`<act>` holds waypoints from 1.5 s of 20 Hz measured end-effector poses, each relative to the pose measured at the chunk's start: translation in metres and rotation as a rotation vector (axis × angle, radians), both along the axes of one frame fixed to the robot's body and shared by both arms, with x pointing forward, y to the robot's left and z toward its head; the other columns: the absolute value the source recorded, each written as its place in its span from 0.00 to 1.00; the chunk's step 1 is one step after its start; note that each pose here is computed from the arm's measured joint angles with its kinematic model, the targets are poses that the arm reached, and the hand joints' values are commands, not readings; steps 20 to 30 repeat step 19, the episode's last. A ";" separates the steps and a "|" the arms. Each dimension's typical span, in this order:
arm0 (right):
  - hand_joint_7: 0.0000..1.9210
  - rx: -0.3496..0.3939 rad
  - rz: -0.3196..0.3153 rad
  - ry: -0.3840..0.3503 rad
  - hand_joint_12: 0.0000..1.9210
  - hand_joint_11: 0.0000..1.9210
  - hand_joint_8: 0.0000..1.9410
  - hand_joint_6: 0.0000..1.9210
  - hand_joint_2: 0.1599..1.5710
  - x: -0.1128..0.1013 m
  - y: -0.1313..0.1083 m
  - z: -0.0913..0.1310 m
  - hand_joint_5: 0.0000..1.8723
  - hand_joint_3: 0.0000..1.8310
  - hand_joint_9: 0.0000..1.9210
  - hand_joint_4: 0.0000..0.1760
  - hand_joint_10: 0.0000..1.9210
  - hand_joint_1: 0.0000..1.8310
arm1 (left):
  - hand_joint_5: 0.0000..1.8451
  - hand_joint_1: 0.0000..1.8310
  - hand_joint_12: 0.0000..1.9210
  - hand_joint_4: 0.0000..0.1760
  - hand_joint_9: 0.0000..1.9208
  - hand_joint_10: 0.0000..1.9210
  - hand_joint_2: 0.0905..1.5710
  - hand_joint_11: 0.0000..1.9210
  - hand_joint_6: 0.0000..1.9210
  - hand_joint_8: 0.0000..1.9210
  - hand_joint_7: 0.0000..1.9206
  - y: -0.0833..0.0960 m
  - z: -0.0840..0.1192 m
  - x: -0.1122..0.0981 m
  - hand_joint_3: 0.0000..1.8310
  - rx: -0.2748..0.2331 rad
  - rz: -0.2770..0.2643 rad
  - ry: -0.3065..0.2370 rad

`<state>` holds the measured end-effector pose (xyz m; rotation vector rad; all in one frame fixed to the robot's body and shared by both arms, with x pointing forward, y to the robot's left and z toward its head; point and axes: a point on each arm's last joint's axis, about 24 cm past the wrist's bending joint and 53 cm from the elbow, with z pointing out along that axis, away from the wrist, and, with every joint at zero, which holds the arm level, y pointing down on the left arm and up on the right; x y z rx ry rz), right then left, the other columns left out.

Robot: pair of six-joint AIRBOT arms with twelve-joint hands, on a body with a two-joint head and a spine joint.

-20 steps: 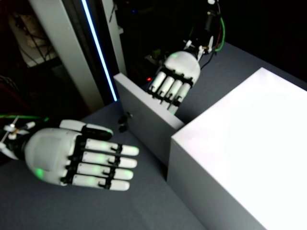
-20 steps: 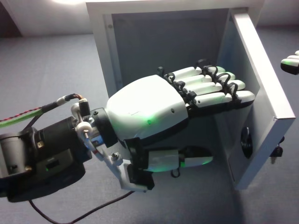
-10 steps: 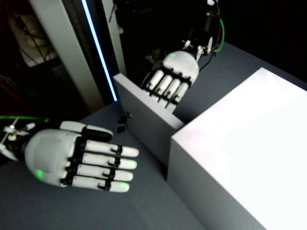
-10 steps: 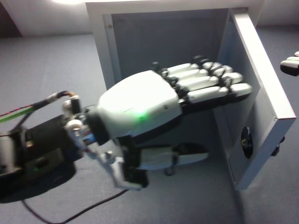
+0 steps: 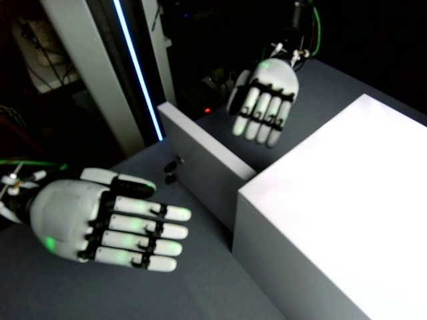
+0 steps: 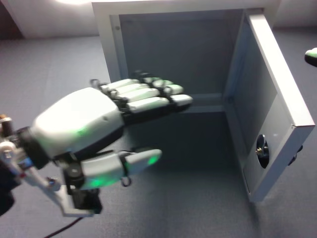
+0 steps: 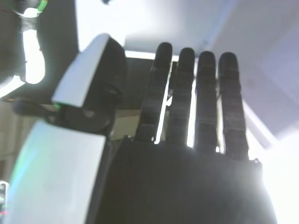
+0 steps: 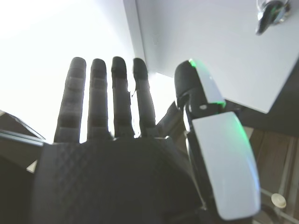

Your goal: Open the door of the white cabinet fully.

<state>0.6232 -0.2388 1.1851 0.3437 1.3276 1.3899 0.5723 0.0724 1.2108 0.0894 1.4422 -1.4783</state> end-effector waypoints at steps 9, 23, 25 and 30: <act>0.18 0.033 -0.009 -0.033 0.04 0.11 0.01 0.00 0.87 -0.003 -0.003 0.011 0.19 0.00 0.14 0.00 0.01 0.36 | 0.14 0.27 0.32 0.00 0.10 0.00 0.91 0.00 0.00 0.00 0.12 0.112 0.020 0.014 0.00 -0.069 0.349 -0.052; 0.33 0.107 0.002 -0.167 0.09 0.34 0.00 0.00 0.88 -0.018 -0.007 0.053 0.22 0.00 0.38 0.00 0.01 0.47 | 0.02 0.15 0.00 0.00 0.00 0.00 0.93 0.00 0.01 0.00 0.00 0.137 0.041 0.017 0.01 -0.154 0.416 -0.114; 0.33 0.107 0.002 -0.167 0.09 0.34 0.00 0.00 0.88 -0.018 -0.007 0.053 0.22 0.00 0.38 0.00 0.01 0.47 | 0.02 0.15 0.00 0.00 0.00 0.00 0.93 0.00 0.01 0.00 0.00 0.137 0.041 0.017 0.01 -0.154 0.416 -0.114; 0.33 0.107 0.002 -0.167 0.09 0.34 0.00 0.00 0.88 -0.018 -0.007 0.053 0.22 0.00 0.38 0.00 0.01 0.47 | 0.02 0.15 0.00 0.00 0.00 0.00 0.93 0.00 0.01 0.00 0.00 0.137 0.041 0.017 0.01 -0.154 0.416 -0.114</act>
